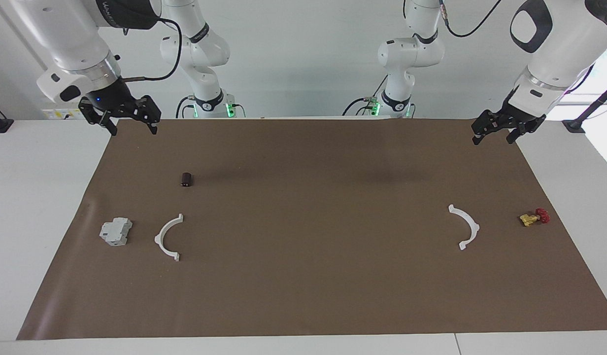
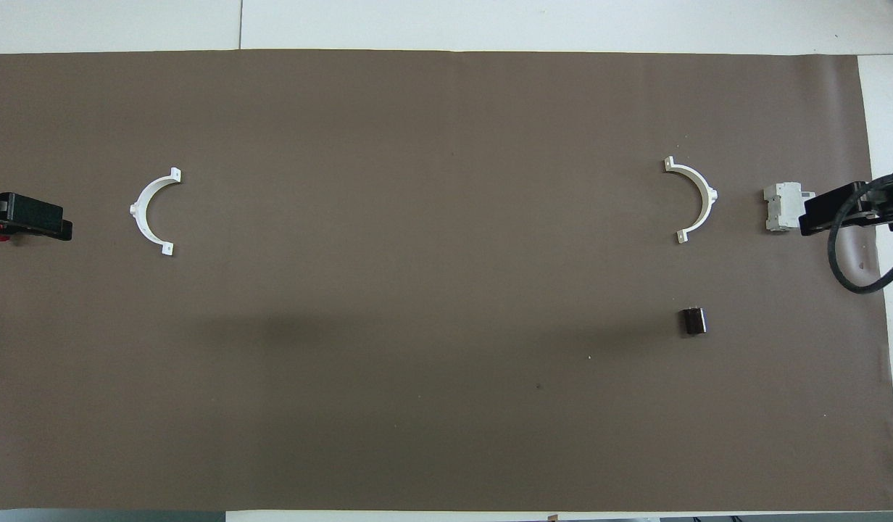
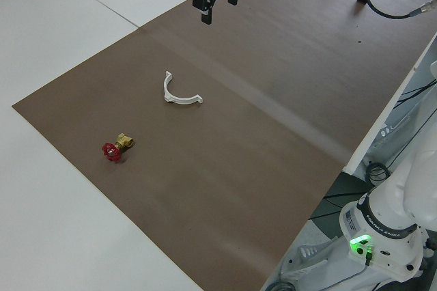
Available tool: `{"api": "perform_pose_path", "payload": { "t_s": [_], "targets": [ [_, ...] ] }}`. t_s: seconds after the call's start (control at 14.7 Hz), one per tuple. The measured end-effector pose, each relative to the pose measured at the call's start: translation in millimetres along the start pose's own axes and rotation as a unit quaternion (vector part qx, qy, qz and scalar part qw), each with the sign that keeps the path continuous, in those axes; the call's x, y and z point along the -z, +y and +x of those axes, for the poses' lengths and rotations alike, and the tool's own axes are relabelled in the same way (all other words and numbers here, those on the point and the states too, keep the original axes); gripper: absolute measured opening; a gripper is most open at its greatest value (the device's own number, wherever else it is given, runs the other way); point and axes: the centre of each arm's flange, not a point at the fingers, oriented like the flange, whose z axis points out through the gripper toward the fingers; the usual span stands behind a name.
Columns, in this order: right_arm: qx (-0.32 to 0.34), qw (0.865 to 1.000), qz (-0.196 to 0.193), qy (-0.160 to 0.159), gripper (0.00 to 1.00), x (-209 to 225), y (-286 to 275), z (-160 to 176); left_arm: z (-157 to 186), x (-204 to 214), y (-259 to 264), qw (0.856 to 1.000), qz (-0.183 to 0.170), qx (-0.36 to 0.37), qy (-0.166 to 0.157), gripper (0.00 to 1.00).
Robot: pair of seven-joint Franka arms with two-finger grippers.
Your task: Assemble drain pipe with both arms
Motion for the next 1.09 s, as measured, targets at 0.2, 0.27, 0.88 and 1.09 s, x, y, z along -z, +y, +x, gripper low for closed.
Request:
{"api": "perform_pose_path", "payload": {
  "t_s": [0.2,0.27,0.88,1.09],
  "targets": [
    [0.0,1.0,0.0,0.0,1.0,0,0,0,0,0,0,1.0,0.0,0.0,0.0,1.0],
    [0.001,1.0,0.0,0.0,1.0,0,-1,0,0,0,0,1.0,0.0,0.0,0.0,1.0],
    [0.01,0.999,-0.002,0.037,1.0,-6,-2,12,8,-4,0,0.999,0.002,0.0,0.034,1.0],
    [0.035,0.999,-0.002,0.034,1.0,-36,6,29,15,-27,-1,0.999,0.003,0.0,0.052,1.0]
  ]
}}
